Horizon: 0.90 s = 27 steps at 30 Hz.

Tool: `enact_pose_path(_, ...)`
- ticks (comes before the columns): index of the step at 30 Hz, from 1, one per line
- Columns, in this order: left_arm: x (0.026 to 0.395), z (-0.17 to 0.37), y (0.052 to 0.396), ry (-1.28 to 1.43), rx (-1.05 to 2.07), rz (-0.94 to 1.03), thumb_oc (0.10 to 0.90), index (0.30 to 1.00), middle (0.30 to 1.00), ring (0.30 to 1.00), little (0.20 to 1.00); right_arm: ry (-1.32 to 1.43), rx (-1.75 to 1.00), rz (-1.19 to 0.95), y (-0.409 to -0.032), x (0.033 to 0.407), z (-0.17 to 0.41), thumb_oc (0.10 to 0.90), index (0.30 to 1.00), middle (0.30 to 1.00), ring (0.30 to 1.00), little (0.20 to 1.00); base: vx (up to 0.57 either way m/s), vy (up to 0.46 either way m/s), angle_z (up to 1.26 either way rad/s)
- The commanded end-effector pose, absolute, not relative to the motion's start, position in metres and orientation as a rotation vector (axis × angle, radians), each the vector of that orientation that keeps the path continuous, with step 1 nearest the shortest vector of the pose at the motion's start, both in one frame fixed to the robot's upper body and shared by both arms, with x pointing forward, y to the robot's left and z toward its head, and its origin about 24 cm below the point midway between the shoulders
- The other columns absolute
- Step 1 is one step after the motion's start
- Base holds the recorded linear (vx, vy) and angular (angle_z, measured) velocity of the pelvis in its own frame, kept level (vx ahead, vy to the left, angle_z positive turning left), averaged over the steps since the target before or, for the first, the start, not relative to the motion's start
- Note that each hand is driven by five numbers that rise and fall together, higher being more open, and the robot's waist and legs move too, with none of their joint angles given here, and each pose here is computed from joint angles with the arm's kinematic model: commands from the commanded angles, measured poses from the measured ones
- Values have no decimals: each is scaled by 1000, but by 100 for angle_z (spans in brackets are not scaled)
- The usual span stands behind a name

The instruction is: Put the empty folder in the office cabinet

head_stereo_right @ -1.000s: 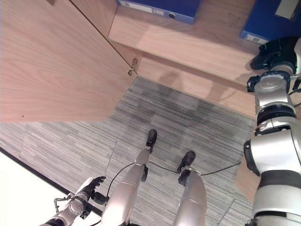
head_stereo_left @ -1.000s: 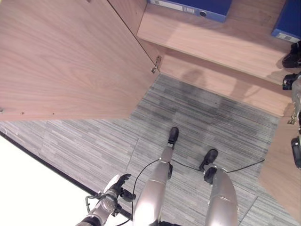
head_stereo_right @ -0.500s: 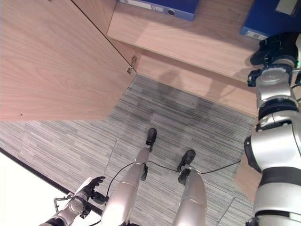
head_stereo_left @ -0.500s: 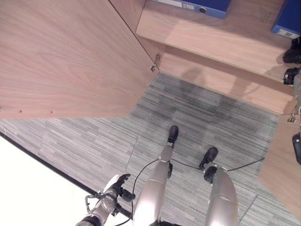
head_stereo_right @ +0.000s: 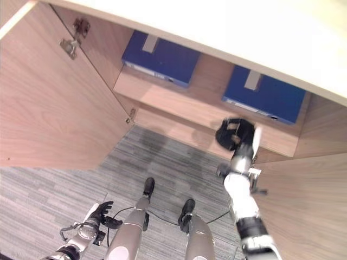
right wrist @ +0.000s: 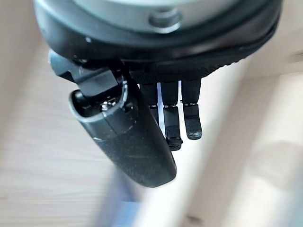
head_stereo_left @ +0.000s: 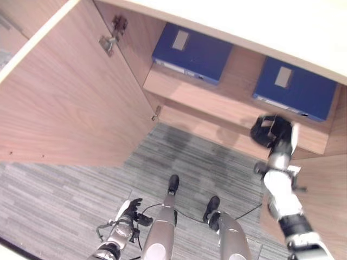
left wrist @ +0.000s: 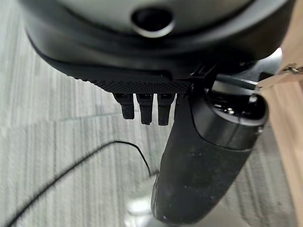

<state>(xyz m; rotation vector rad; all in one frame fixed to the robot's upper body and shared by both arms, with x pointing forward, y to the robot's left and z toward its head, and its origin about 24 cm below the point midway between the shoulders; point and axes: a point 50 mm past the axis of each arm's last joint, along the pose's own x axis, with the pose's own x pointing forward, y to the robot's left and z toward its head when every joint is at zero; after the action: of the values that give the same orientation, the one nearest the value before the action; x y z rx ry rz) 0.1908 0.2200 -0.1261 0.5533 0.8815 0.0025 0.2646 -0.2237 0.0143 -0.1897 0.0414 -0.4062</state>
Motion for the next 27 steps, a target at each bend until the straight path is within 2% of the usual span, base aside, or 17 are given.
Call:
enact_pose_path(1,153,-141,237,1019,599,24,800,900,900,900,900,-126,-277,-400,-233,274,45,800,900,900,900,900,55,40,-19)
enact_pose_path(4,152,-140,243,1020,564,90,800,900,900,900,900,24,-417,-280,-226,262,12,800,900,900,900,900,56,39,-25)
enact_pose_path(11,139,-142,246,1018,511,159,800,900,900,900,900,182,-508,-112,-213,245,-25,800,900,900,900,900,49,-26,5)
enact_pose_path(17,124,-148,237,1028,501,131,800,900,900,900,900,235,-528,-85,-214,244,-34,800,900,900,900,900,-94,30,36)
enact_pose_path(22,104,-153,238,1072,533,88,800,900,900,900,900,356,-488,-129,-226,228,-52,800,900,900,900,900,-62,110,119)
enact_pose_path(27,100,-153,244,1095,548,99,800,900,900,900,900,431,-445,-154,-226,216,-65,800,900,900,900,900,24,219,97)
